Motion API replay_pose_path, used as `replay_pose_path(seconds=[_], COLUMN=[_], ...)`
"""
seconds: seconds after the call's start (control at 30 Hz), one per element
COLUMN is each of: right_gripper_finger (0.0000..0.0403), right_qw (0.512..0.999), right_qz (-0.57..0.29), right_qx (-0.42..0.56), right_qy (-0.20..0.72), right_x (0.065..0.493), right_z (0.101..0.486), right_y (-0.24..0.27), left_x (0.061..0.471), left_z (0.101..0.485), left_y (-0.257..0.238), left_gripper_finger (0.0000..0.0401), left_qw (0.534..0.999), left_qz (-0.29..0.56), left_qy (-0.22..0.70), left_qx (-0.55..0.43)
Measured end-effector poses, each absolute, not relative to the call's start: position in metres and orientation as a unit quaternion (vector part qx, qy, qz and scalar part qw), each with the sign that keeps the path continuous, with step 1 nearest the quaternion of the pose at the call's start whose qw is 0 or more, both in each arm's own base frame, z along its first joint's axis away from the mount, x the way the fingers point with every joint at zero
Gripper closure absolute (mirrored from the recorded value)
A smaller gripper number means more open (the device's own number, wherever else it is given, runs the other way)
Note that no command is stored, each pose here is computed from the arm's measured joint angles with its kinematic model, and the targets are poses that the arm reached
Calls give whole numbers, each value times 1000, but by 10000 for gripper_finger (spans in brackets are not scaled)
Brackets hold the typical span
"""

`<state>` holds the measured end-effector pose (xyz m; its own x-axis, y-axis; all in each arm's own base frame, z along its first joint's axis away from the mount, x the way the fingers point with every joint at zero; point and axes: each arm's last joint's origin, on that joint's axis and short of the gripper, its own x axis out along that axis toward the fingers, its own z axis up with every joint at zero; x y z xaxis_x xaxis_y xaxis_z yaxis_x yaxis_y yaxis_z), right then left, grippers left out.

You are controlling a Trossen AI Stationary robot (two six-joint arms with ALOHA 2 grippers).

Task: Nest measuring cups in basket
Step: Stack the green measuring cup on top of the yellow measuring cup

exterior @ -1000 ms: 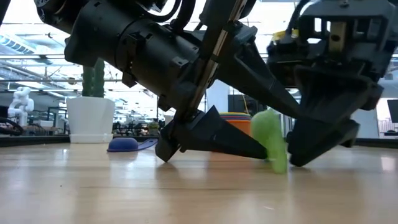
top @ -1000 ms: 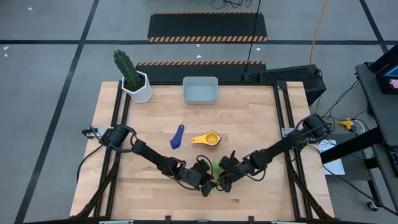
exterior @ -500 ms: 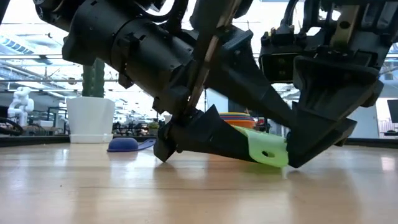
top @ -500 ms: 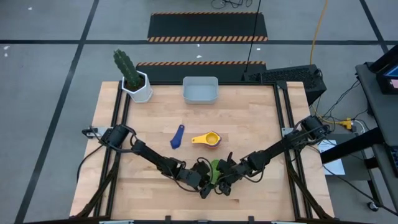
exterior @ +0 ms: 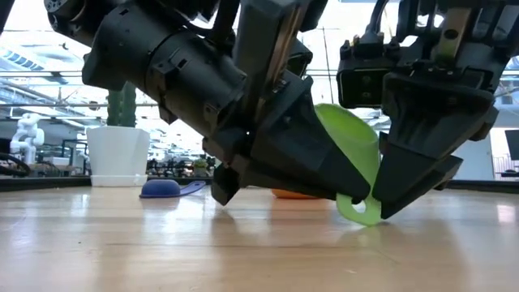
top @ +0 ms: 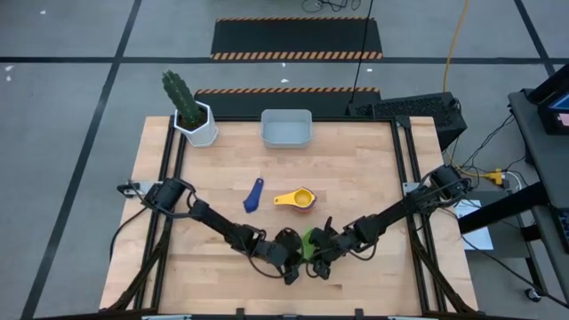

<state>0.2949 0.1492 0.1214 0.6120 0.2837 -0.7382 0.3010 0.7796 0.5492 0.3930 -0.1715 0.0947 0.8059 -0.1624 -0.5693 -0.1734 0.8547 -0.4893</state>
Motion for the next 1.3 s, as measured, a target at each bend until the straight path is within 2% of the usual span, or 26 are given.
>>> replay_pose_path(seconds=[0.23,0.4,0.57,0.77,0.87,1.03,1.3], right_gripper_finger=[301,301,301,301,301,296,266], right_qw=[818,828,865,935,943,934,939], right_qz=[34,-8,-49,-63,-76,-68,-43], right_qx=[336,307,263,198,179,181,188], right_qy=[465,469,424,288,268,300,284], right_x=[289,267,243,229,231,248,276], right_z=[133,157,188,223,221,202,193], right_y=[150,150,151,160,163,160,146], left_x=[393,388,376,374,374,373,373], left_z=[96,108,117,117,117,117,117], left_y=[-172,-175,-178,-180,-181,-182,-183], left_gripper_finger=[393,391,394,395,395,395,395], left_qw=[910,900,889,886,886,889,879], left_qz=[-27,-84,-83,-85,-86,-101,-124], left_qy=[324,352,393,403,403,403,415], left_qx=[-256,-244,-220,-213,-212,-193,-199])
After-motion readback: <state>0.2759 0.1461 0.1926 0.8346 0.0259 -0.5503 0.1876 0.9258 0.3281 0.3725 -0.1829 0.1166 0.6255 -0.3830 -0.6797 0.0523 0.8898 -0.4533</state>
